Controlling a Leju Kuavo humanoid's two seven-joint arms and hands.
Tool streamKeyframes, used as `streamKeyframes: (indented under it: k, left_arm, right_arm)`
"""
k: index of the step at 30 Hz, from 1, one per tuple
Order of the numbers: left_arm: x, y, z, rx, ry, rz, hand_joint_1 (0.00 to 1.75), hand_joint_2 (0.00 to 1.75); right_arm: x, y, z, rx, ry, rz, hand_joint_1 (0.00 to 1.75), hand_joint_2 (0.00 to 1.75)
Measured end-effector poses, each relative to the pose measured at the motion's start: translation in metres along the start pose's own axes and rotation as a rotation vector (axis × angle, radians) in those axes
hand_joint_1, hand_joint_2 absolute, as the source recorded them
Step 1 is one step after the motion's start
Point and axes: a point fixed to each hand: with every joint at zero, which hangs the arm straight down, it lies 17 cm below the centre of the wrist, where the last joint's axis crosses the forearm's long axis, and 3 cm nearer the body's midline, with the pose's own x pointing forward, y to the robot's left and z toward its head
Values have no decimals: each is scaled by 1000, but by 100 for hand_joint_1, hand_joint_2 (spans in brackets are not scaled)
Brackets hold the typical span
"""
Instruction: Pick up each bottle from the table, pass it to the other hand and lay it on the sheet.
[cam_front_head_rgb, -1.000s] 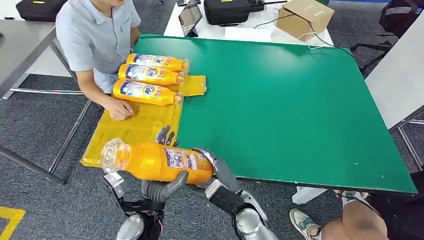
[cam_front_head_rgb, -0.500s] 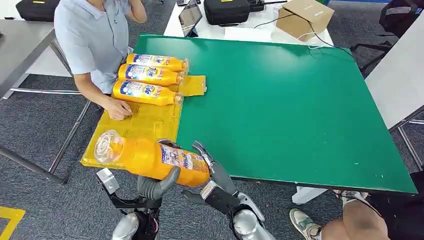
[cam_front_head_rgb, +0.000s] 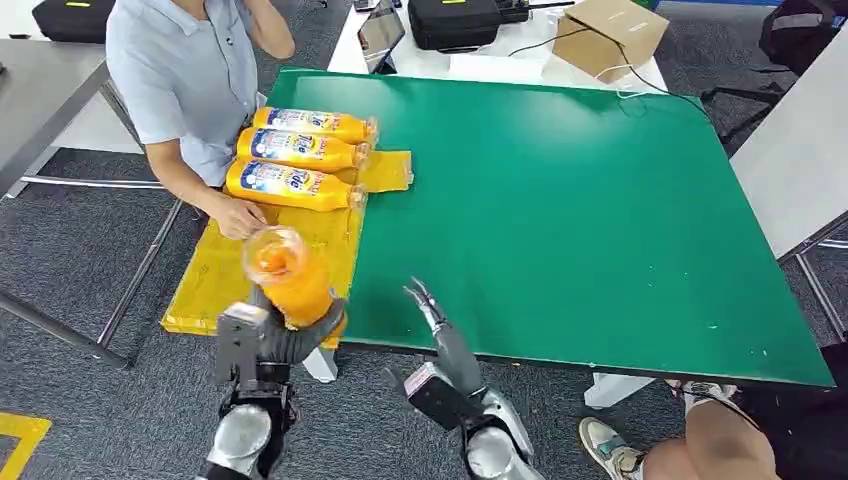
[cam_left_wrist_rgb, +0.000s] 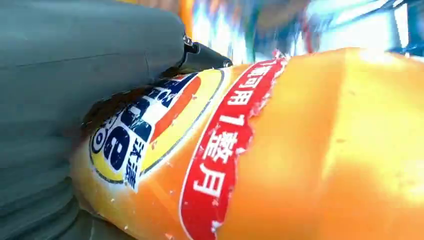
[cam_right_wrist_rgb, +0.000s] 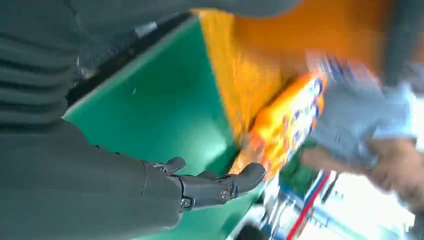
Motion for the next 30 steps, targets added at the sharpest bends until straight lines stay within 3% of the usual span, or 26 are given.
streamKeyframes:
  k: [7, 12, 18, 30]
  left_arm:
    - [-43, 26, -54, -23, -43, -623, 175, 175]
    - [-94, 18, -81, -177, 54, -865, 175, 175]
    - [-137, 15, -88, -315, 159, -1002, 175, 175]
    - [-151, 18, -90, -351, 190, -1037, 175, 175]
  right_arm:
    - [9, 5, -7, 3, -14, -22, 0, 0]
    - [17, 10, -14, 21, -28, -36, 0, 0]
    - [20, 14, -15, 30, -27, -46, 0, 0]
    - [20, 14, -15, 31, -27, -47, 0, 0]
